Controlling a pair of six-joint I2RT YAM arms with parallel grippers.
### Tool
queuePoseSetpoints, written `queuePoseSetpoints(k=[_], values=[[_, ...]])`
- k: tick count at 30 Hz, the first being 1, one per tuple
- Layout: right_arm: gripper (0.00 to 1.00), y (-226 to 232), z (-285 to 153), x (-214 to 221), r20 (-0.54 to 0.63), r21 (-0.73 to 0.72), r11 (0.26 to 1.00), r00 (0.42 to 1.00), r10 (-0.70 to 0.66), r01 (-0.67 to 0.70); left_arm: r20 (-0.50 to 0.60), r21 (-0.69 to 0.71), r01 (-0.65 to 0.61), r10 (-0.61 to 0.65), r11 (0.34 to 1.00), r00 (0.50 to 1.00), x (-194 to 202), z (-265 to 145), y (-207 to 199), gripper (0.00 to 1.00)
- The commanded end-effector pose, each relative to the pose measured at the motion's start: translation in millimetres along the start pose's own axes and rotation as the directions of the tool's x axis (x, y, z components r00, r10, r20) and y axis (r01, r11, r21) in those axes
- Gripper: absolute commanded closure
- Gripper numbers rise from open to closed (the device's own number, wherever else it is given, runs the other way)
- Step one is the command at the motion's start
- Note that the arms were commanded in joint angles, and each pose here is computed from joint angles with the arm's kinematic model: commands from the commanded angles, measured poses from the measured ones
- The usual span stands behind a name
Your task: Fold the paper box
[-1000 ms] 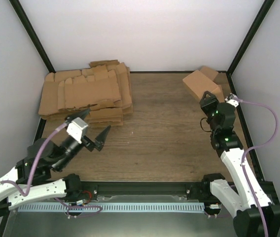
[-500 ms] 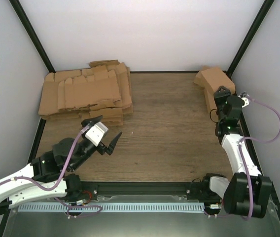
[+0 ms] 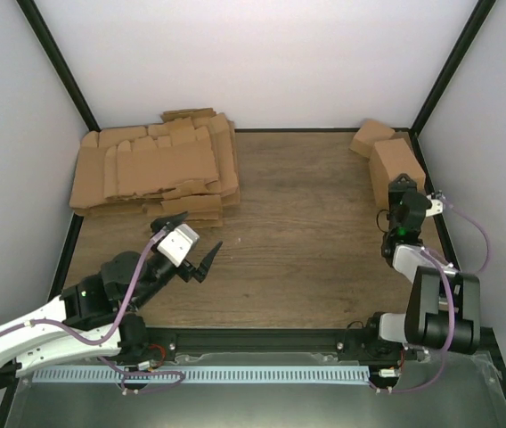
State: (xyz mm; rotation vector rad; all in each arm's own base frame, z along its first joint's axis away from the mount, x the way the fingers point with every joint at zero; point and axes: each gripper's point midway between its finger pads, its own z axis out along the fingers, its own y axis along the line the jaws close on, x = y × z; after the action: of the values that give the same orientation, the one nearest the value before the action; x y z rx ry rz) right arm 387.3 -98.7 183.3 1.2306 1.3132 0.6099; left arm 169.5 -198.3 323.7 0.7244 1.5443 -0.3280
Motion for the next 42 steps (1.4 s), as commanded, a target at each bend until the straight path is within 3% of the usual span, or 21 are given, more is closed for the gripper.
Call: queuePoseSetpoints(k=[1,11,23,34,42], values=[[0.73,22,9,-26,0.13,-0.086,0.996,0.991,0.015,-0.004,0.03,0.002,0.021,-0.021,1.0,0.999,-6,0,0,0.0],[0.74,-12,38,-17,0.153,-0.05,0.995,0.984,0.088,-0.081,0.017,-0.015,0.009,-0.009,1.0,1.0,-1,3,0,0.0],[0.74,-11,59,-13,0.163,-0.077,0.994,0.983,0.086,-0.074,0.013,-0.027,0.004,-0.003,1.0,1.0,0,3,2,0.0],[0.74,-29,65,3,0.135,-0.003,0.995,0.985,0.103,-0.104,0.015,-0.034,0.003,-0.002,0.999,1.0,0,3,3,0.0],[0.62,-37,66,10,0.12,0.04,0.994,0.988,0.097,-0.102,0.019,-0.031,0.01,-0.009,0.999,1.0,-1,1,4,0.0]])
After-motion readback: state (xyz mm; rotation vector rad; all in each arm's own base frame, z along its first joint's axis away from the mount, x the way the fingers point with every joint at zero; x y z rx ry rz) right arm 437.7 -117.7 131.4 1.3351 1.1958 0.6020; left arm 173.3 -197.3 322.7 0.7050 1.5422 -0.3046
